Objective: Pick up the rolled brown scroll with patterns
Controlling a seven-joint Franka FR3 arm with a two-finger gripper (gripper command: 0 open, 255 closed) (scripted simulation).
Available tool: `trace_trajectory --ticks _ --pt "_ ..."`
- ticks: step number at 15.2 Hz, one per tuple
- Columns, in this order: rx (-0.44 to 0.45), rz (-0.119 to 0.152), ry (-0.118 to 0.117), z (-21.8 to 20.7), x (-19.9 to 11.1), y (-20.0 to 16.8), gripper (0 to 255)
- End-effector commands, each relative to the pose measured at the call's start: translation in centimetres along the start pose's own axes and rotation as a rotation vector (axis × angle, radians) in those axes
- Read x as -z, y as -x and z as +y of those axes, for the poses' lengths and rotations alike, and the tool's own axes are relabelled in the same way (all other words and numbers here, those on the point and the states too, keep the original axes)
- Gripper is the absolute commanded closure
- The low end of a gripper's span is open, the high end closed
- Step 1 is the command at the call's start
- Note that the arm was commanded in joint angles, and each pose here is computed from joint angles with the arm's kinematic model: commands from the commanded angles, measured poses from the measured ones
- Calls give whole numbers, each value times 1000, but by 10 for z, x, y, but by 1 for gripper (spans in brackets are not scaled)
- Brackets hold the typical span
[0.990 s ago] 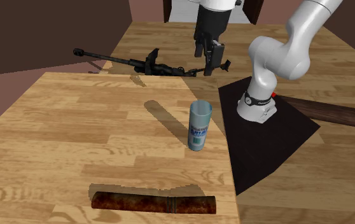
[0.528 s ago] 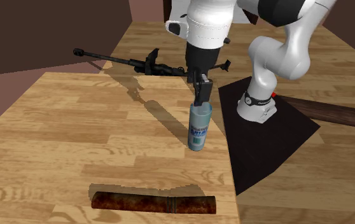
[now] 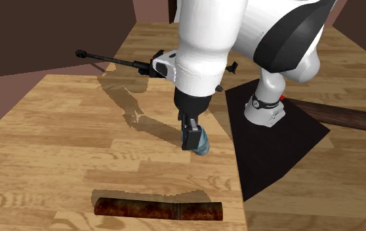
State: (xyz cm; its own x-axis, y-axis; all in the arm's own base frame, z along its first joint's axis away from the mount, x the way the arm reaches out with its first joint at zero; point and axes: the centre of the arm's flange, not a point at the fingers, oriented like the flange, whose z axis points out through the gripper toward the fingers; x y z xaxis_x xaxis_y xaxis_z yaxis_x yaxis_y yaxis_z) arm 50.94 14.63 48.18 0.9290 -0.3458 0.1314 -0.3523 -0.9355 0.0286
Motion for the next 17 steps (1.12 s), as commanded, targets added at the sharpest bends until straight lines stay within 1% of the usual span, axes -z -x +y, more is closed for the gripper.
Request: trace_trajectory --ticks 1,15,17 --pt "-14 -84 66 -14 -29 -4 0" --pt "-105 -96 84 -149 -134 -81 0" --pt "-105 -96 84 -149 -144 -80 0"
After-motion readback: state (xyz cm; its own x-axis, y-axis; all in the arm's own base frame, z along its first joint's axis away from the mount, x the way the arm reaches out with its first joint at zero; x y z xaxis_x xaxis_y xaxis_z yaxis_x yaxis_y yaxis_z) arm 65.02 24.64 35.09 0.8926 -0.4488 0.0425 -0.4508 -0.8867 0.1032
